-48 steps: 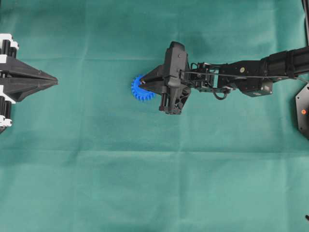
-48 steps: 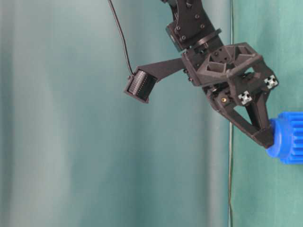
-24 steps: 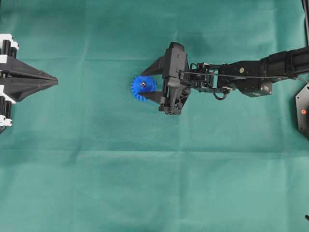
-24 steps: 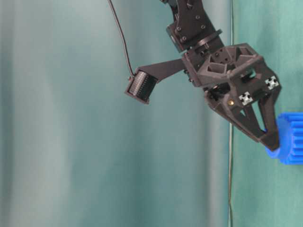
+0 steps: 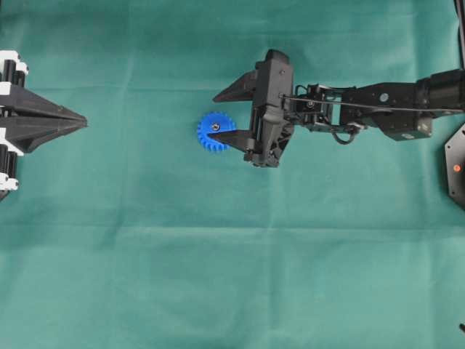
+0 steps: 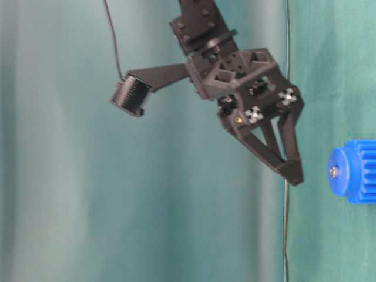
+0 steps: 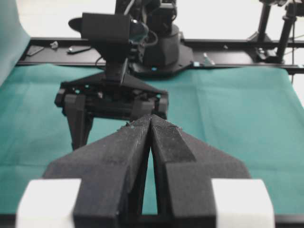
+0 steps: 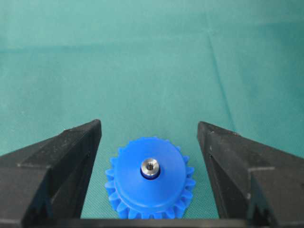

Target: Insert the shaft placed at a random location into the center hole of the small gear at another random location.

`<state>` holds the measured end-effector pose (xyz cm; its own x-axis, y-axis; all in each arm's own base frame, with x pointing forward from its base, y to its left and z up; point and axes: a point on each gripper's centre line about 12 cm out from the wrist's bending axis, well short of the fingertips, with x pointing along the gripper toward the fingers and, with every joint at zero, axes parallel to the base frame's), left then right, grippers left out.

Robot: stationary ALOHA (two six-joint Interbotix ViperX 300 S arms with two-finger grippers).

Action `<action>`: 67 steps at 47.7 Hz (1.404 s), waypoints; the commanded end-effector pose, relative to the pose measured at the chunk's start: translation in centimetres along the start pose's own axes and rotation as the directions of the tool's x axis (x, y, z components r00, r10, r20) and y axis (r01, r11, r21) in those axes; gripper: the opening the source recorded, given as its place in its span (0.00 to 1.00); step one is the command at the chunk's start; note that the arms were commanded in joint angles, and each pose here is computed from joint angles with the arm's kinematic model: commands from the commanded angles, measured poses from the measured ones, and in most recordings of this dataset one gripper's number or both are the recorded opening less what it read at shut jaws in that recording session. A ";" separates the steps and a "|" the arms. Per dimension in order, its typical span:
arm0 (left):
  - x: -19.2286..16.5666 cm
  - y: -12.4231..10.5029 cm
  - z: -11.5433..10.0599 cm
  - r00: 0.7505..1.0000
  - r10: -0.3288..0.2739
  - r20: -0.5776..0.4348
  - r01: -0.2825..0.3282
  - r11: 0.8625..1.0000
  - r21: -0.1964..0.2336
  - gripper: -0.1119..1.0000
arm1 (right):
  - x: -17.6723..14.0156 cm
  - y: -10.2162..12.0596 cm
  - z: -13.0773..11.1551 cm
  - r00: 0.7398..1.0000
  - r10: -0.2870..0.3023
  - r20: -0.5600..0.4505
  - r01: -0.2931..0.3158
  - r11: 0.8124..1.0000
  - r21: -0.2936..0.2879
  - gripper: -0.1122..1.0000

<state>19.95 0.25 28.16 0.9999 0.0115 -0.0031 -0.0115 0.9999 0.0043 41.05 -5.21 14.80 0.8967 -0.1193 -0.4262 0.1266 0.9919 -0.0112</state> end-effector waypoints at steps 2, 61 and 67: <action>0.3 0.1 0.9 1.000 0.002 0.021 -0.002 1.000 0.001 0.10 | -1.2 0.0 2.0 0.999 -0.001 0.051 0.001 1.000 0.000 0.86; 0.3 0.1 0.9 1.000 0.002 0.021 -0.002 1.000 0.001 0.10 | -5.0 0.3 1.2 0.999 0.006 0.045 -0.006 1.000 0.002 0.86; 0.3 0.1 0.8 1.000 0.002 0.020 -0.002 1.000 0.001 0.10 | -5.0 0.3 1.2 0.999 0.006 0.045 -0.006 1.000 0.002 0.86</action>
<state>19.97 0.27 28.13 0.9999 0.0127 -0.0046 -0.0126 0.9999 0.0058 36.91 -4.47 16.82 0.9018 -0.1150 -0.4165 0.1225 0.9924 -0.0088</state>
